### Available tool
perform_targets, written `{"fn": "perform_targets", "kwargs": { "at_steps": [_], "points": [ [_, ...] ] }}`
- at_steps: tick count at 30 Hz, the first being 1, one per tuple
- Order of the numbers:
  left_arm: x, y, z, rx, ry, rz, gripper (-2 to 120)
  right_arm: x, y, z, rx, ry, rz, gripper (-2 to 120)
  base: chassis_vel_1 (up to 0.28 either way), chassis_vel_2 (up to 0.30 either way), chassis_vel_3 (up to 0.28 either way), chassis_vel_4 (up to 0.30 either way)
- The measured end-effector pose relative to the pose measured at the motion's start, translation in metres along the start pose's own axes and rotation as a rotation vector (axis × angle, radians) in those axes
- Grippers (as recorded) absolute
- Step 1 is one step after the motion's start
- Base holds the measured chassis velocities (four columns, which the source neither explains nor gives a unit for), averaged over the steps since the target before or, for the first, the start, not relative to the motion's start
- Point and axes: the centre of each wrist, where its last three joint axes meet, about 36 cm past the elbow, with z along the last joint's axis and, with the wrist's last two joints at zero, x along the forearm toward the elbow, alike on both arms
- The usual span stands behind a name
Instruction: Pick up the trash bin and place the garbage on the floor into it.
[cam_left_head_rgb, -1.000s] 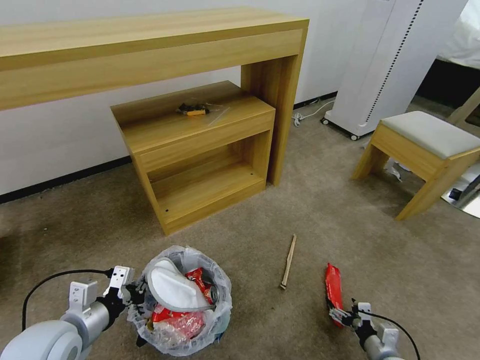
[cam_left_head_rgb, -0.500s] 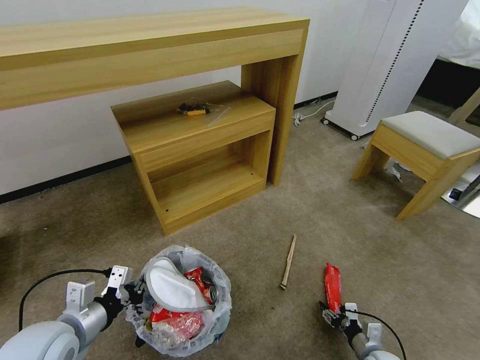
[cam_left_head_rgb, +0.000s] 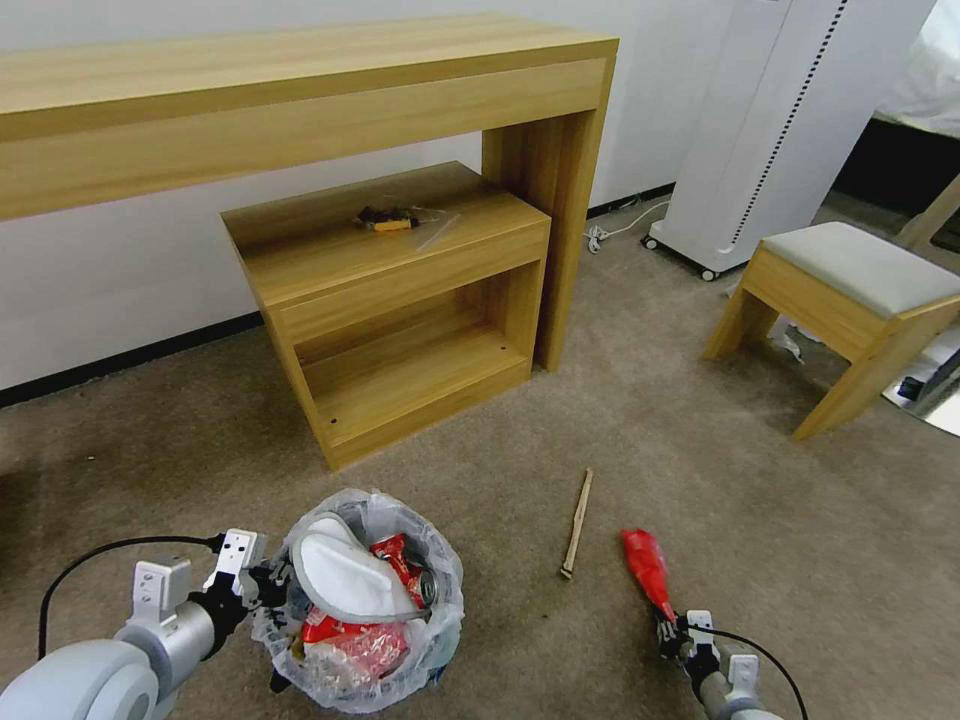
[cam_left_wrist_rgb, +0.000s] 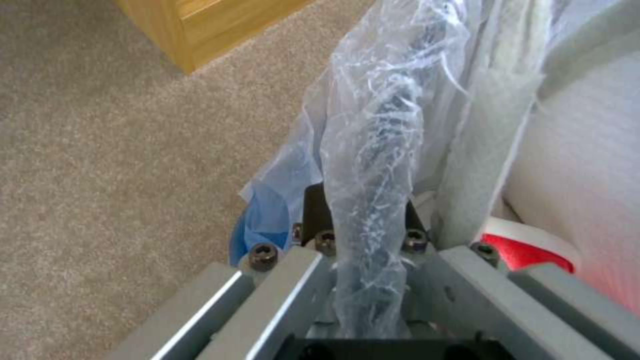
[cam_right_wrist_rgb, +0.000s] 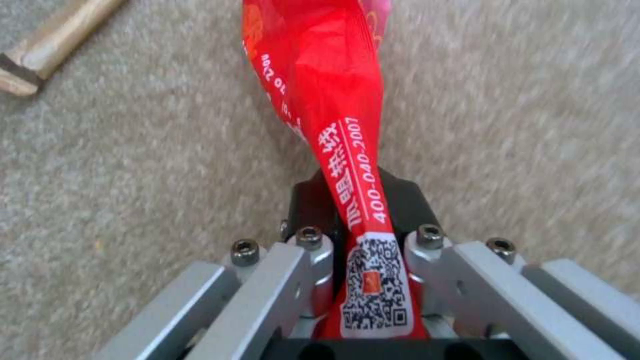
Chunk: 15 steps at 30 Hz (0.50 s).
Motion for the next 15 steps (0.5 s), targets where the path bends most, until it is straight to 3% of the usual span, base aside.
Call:
{"fn": "perform_targets", "kwargs": {
  "at_steps": [6,11,12,15],
  "points": [
    [0.001,-0.001,-0.001,-0.001,-0.005,0.004,0,0.009,-0.006,-0.030,0.062,-0.089,0.016,7,0.000,0.000,0.000,0.000],
    [0.001,-0.003,-0.002,0.006,-0.013,0.006,0,0.022,-0.021,-0.087,0.227,-0.257,-0.014,7,0.000,0.000,0.000,0.000],
    [0.001,-0.003,-0.002,0.006,-0.013,0.006,0,0.022,-0.021,-0.087,0.227,-0.257,-0.014,7,0.000,0.000,0.000,0.000],
    [0.000,-0.003,-0.001,0.009,-0.012,0.002,0,0.031,-0.023,-0.159,0.395,-0.391,-0.121,7,0.000,0.000,0.000,0.000]
  ]
}}
